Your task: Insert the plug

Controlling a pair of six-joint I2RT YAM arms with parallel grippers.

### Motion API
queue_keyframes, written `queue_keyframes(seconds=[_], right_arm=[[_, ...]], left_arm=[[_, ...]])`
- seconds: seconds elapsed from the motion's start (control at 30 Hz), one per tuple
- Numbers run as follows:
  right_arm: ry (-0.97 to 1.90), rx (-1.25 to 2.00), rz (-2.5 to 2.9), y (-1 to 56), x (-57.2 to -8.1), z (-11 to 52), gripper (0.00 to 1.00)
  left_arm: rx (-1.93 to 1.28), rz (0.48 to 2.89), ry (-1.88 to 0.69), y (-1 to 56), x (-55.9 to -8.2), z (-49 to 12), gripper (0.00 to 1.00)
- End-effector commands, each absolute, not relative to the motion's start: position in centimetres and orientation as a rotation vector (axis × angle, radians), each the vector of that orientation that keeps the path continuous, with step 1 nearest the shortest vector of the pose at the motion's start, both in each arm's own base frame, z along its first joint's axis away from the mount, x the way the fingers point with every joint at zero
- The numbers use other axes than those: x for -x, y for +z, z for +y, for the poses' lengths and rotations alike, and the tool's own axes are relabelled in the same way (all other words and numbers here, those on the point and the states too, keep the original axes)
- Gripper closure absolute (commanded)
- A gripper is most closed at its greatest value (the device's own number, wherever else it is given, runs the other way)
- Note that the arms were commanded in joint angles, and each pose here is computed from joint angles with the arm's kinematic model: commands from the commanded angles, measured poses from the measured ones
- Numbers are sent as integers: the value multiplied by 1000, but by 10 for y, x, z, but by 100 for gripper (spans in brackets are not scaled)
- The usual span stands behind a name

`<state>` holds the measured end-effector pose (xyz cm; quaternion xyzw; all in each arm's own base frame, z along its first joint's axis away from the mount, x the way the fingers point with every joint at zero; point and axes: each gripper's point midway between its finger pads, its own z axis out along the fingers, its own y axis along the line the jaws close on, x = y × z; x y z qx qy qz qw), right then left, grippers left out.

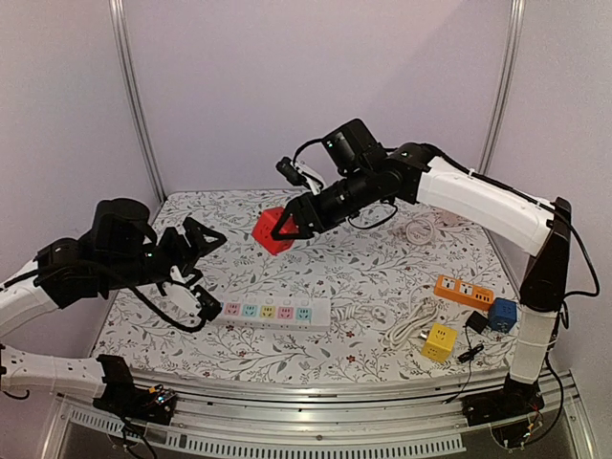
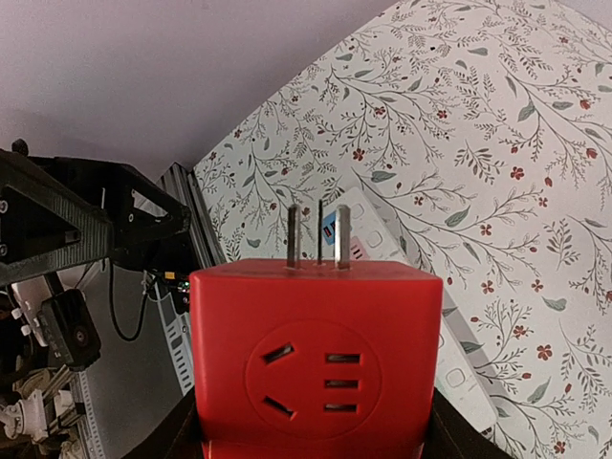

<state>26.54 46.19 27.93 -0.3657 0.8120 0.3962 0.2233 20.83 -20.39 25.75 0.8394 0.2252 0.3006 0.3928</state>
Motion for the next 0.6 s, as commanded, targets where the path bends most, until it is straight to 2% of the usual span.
queue_keyframes(seconds=[0.0,0.13,0.33,0.47,0.57], right_arm=[[1122,1055,2209,288,-250,458,100],[1149,1082,2219,283,-243,460,100],[1260,1112,2184,293,-234,460,100],[1430,1004,1998,325,-246,458,100],[1424,914,1778,376,-246,444,100]], left_arm=[[-1999,527,769,289,-222,-249,1],[-1961,469,774,297,-232,-276,0],[-1939,591,711,303,-238,-277,1],[-1726,846,515,336,-235,-275,0],[-1593,1099,266,361,-226,-273,1]])
